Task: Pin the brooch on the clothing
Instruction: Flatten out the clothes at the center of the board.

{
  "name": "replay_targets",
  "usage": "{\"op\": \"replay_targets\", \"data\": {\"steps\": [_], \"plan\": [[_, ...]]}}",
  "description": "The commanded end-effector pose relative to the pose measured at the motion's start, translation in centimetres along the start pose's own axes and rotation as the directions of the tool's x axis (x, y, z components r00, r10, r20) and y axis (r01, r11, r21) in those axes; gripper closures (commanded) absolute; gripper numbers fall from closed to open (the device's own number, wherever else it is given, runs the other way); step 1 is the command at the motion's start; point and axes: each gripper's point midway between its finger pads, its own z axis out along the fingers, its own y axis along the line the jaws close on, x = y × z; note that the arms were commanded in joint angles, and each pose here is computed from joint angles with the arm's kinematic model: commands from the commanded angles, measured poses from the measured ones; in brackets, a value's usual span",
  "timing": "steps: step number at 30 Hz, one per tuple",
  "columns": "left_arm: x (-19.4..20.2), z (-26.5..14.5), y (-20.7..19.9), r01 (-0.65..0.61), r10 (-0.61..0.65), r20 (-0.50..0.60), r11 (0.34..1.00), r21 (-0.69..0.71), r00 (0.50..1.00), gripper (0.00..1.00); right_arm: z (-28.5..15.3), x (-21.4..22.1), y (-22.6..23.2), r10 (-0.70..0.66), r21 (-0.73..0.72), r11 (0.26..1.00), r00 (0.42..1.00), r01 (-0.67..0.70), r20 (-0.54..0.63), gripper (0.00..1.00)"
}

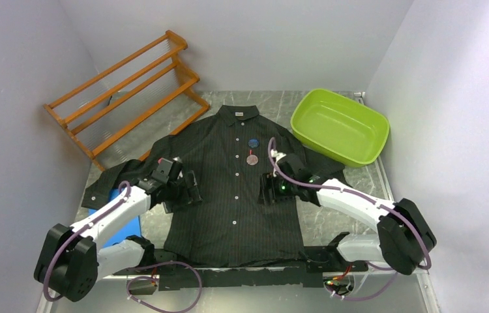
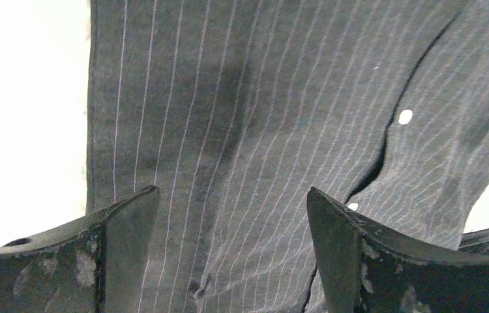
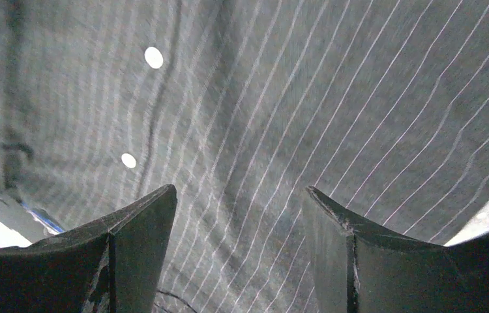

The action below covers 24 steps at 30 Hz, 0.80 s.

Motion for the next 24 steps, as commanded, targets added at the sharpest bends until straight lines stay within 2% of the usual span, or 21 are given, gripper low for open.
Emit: {"op": "replay_targets", "data": {"steps": [1,6,12,19,24], "plan": [[2.6,0.7,2.4,0.089,-0.099,-0.077,0.989,-0.120,0.992,0.12,1.4,4.2,-2.0,0.087,0.153,0.986,0.992,-0.072,-0.090,0.26],[5.1,0.9,4.0,0.151,-0.174,-0.119,0.972,-0.180,0.978,0.11,1.8,6.7,-3.1,0.130,0.244,0.965,0.983,-0.095,-0.130,0.24],[7.0,0.0,6.0,0.192,-0.227,-0.114,0.947,-0.259,0.967,0.11,1.1,8.4,-4.7,0.174,0.319,0.940,0.976,-0.124,-0.134,0.23],[9.5,-0.7,6.1,0.192,-0.250,-0.148,0.927,-0.323,0.957,0.12,0.1,10.5,-5.4,0.217,0.339,0.929,0.962,-0.151,-0.166,0.23],[10.1,-1.4,6.6,0.190,-0.249,-0.113,0.905,-0.380,0.962,0.12,-0.2,12.3,-5.1,0.244,0.307,0.935,0.948,-0.175,-0.205,0.23]]}}
